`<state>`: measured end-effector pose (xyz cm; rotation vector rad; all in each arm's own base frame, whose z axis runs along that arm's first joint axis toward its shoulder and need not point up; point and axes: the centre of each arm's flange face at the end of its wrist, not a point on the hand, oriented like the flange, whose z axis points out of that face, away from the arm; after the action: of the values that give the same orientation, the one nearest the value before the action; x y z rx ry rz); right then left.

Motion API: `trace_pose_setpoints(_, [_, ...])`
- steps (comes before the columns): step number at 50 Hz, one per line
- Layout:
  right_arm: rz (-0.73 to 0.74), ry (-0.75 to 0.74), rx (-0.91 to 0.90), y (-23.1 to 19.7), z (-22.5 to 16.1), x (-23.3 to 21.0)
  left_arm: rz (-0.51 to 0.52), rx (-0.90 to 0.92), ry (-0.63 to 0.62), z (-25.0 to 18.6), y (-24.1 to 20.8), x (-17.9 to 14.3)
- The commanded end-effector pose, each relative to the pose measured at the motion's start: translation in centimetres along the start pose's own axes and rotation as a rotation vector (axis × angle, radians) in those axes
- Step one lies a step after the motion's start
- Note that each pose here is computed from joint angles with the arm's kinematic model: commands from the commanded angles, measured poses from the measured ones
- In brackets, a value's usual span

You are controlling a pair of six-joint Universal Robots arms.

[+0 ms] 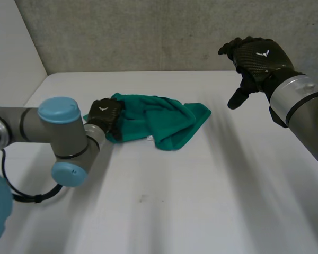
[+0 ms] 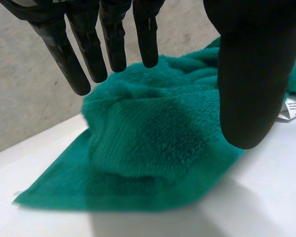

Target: Fold the towel.

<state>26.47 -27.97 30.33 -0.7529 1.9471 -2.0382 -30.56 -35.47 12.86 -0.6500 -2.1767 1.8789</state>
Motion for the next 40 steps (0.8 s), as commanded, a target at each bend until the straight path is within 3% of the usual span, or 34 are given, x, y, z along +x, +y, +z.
trace_pose_setpoints(1, [-0.050,-0.002,-0.036,1.3,0.6,-0.1,0.110,0.028,0.058,2.7,2.3,0.8])
trace_pose_setpoints(12, [-0.055,-0.003,-0.053,2.1,1.1,-0.2,0.146,0.066,0.004,3.9,2.0,0.4])
trace_pose_setpoints(17, [-0.051,0.000,-0.062,2.4,1.4,-0.1,0.135,0.195,-0.104,2.7,-3.4,-1.1])
trace_pose_setpoints(26, [-0.016,0.061,-0.076,2.4,1.8,0.7,0.125,0.356,-0.092,-3.7,-12.4,-0.2])
trace_pose_setpoints(28, [0.030,0.063,-0.104,2.6,1.7,0.6,0.121,0.434,-0.088,-7.0,-16.0,0.0])
trace_pose_setpoints(30, [0.055,0.060,-0.113,2.7,1.7,0.6,0.120,0.449,-0.090,-7.7,-16.6,-0.1])
trace_pose_setpoints(35, [0.328,-0.023,-0.230,4.1,1.7,-0.5,0.114,0.525,-0.080,-11.9,-20.1,0.2])
trace_pose_setpoints(40, [0.498,-0.148,-0.312,5.3,1.5,-2.2,0.106,0.556,-0.062,-14.8,-22.2,0.5])
